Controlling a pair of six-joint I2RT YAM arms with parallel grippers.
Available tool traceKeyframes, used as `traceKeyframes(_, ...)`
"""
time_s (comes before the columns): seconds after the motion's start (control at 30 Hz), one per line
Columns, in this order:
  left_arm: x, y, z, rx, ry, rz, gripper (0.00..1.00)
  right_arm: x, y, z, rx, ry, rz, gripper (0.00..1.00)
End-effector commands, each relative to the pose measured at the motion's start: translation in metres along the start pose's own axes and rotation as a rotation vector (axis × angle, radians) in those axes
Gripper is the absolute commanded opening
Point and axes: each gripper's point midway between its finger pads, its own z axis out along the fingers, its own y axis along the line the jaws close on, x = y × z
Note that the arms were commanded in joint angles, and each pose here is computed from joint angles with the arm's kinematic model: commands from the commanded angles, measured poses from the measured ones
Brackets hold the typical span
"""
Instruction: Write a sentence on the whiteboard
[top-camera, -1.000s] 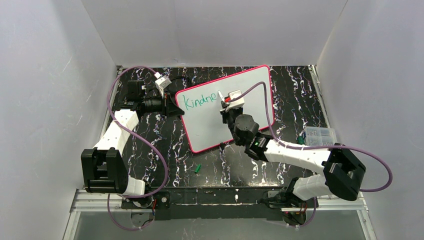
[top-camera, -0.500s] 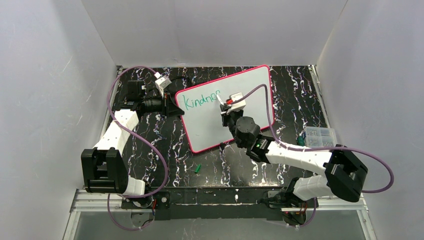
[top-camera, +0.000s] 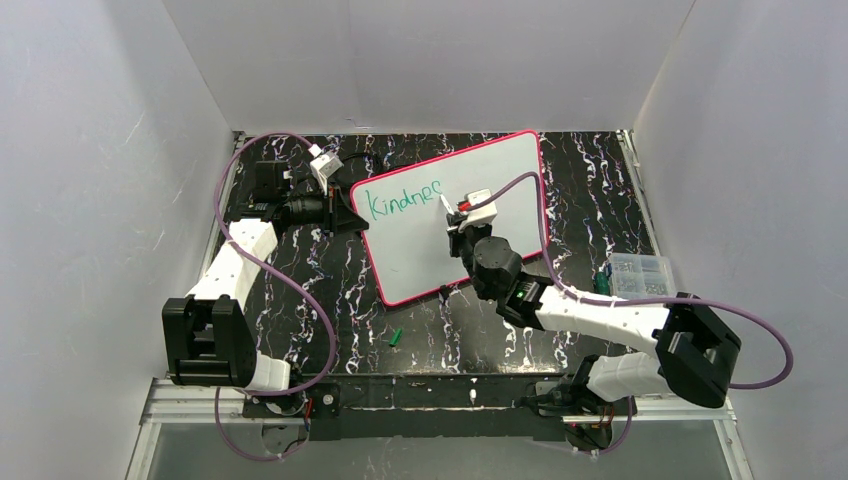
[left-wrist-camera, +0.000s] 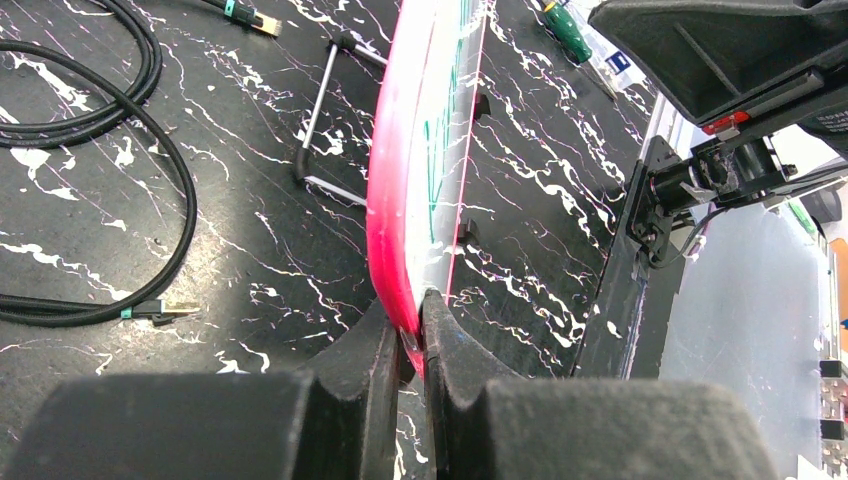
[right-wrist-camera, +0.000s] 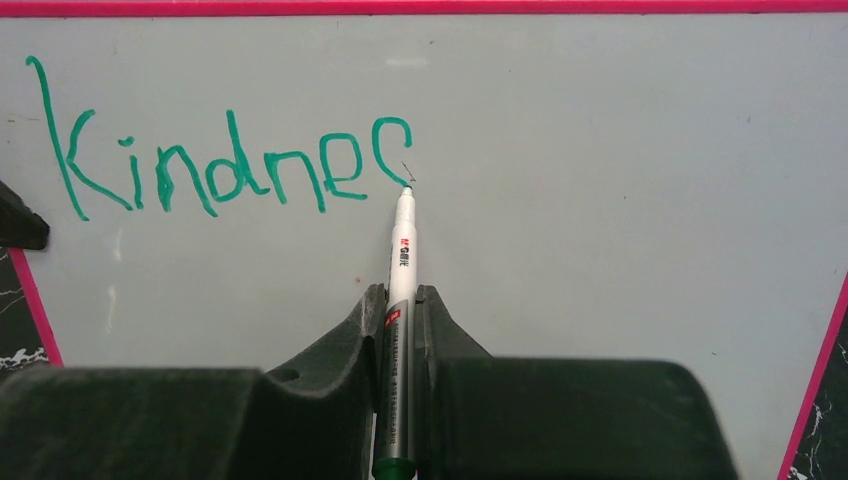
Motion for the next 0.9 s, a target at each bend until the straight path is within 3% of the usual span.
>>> traceKeyframes(0.0, -0.01, 0.001, -0.006, -0.051, -0.005, 0.099, 0.0, 0.009, -0.012, -0.007, 0.035, 0.029, 0.002, 0.01)
traceKeyframes(0.6, -0.009, 0.002, -0.006, -0.05, -0.005, 0.098, 0.0, 0.0, 0.017, -0.007, -0.071, -0.004, 0.018, 0.01)
traceKeyframes(0.87, -0.009, 0.002, -0.006, -0.052, -0.004, 0.097, 0.0, -0.04, 0.0, -0.014, 0.0, -0.1, 0.069, 0.01)
